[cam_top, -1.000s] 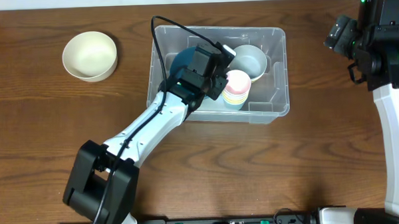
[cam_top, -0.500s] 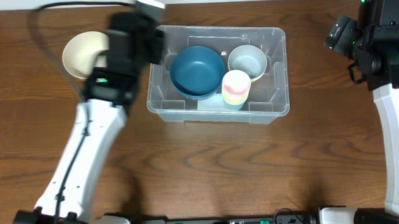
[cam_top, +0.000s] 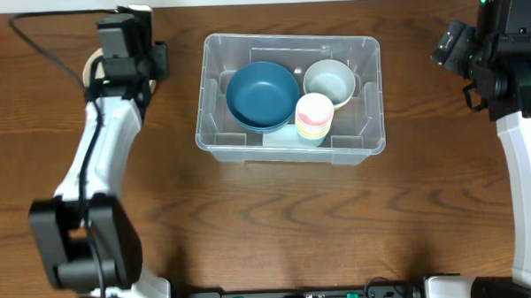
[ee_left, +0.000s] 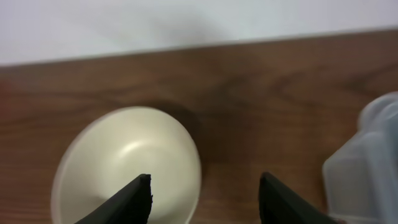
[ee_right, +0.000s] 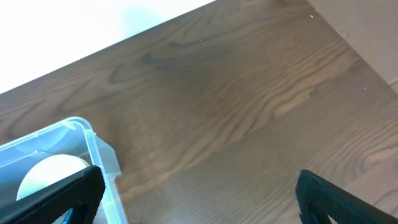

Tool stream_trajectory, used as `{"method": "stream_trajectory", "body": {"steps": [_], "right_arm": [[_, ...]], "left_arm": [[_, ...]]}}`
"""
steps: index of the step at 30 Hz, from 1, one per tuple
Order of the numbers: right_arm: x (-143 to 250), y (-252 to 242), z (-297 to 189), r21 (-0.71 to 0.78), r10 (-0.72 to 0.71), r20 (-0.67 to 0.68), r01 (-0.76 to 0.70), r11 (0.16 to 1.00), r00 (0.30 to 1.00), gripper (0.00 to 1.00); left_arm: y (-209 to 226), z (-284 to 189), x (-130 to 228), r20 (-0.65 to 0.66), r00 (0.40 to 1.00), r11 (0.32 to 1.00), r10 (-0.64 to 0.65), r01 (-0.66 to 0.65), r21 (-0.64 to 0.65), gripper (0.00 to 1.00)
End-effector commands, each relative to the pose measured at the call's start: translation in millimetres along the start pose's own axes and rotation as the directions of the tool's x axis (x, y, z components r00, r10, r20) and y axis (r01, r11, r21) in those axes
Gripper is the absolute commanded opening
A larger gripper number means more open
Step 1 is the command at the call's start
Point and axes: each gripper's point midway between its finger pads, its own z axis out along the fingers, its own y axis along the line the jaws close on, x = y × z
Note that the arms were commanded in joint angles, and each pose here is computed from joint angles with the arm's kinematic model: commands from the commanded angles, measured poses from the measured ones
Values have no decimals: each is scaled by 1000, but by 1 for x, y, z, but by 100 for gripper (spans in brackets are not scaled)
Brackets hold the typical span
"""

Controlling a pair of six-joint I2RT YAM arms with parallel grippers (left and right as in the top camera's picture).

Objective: Pack container
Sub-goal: 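Move the left gripper to the cream bowl and grasp its rim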

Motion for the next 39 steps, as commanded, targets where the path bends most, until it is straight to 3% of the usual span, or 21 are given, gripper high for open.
{"method": "stream_trajectory", "body": {"steps": [1, 13, 22, 27, 39], "right_arm": [[-3, -2, 0, 7, 16, 7, -16, 1000, 1000, 99], [-3, -2, 0, 7, 16, 7, -16, 1000, 1000, 99], [-3, -2, 0, 7, 16, 7, -16, 1000, 1000, 99], [-3, -2, 0, 7, 16, 7, -16, 1000, 1000, 99], [-3, -2, 0, 7, 16, 7, -16, 1000, 1000, 99]], "left_arm": [[-2, 23, 16, -41, 999, 1000, -2, 2, -2, 56], [1, 70, 67, -158, 987, 1000, -8, 7, -7, 56], [17, 74, 78, -184, 982, 999, -33, 28, -29, 54], [15, 74, 88, -210, 977, 999, -31, 26, -26, 44], [13, 82, 106, -255, 967, 1000, -28, 24, -20, 42]]}}
